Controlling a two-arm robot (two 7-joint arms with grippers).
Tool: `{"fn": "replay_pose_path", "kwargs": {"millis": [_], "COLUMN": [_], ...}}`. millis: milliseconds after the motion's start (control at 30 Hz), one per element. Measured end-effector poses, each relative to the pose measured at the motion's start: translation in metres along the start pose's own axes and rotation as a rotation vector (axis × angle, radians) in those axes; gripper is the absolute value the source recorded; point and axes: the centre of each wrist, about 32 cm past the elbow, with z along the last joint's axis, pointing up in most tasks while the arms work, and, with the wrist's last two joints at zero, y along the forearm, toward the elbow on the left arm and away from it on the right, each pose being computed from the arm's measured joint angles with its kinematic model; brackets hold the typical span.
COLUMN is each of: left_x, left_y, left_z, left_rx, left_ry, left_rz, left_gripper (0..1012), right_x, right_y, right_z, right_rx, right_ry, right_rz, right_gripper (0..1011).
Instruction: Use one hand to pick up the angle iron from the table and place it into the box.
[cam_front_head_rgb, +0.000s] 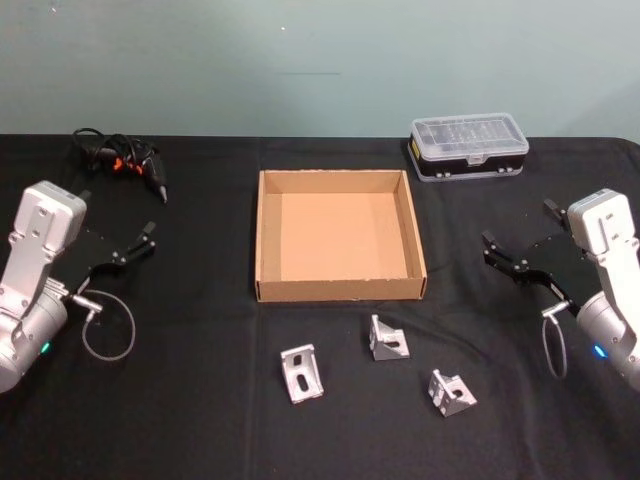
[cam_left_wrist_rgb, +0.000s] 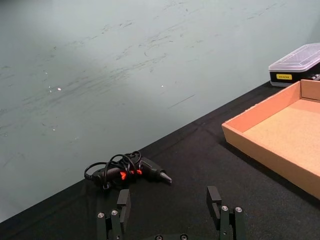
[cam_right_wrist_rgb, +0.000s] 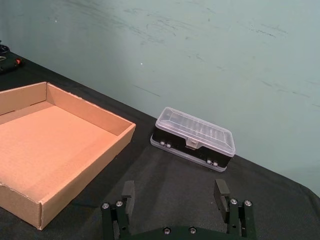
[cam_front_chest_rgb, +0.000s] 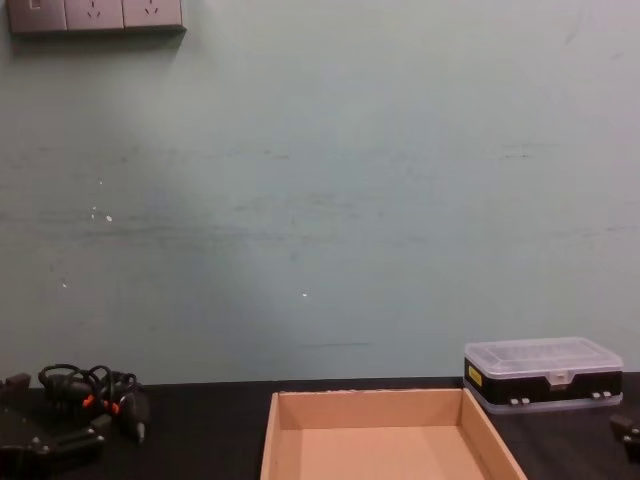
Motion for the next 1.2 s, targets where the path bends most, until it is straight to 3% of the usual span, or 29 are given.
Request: {"fn": "replay_pose_path", "kwargs": {"millis": [933, 1200], "left_x": [0.0, 0.0], "left_y": [0.0, 0.0], "left_z": [0.0, 0.0], "left_rx": [0.0, 0.0], "left_ry": [0.0, 0.0], "left_rz": [0.0, 0.0], "left_gripper": [1000, 1000], "right_x": [-0.0001, 0.0048], "right_y": [-0.001, -0.0071], "right_z": [0.0, 0.0074], "right_rx": [0.001, 0.022], "right_ry": [-0.002, -0.003], "right_rz": [-0.008, -0.014], "right_gripper": [1004, 1004]}}
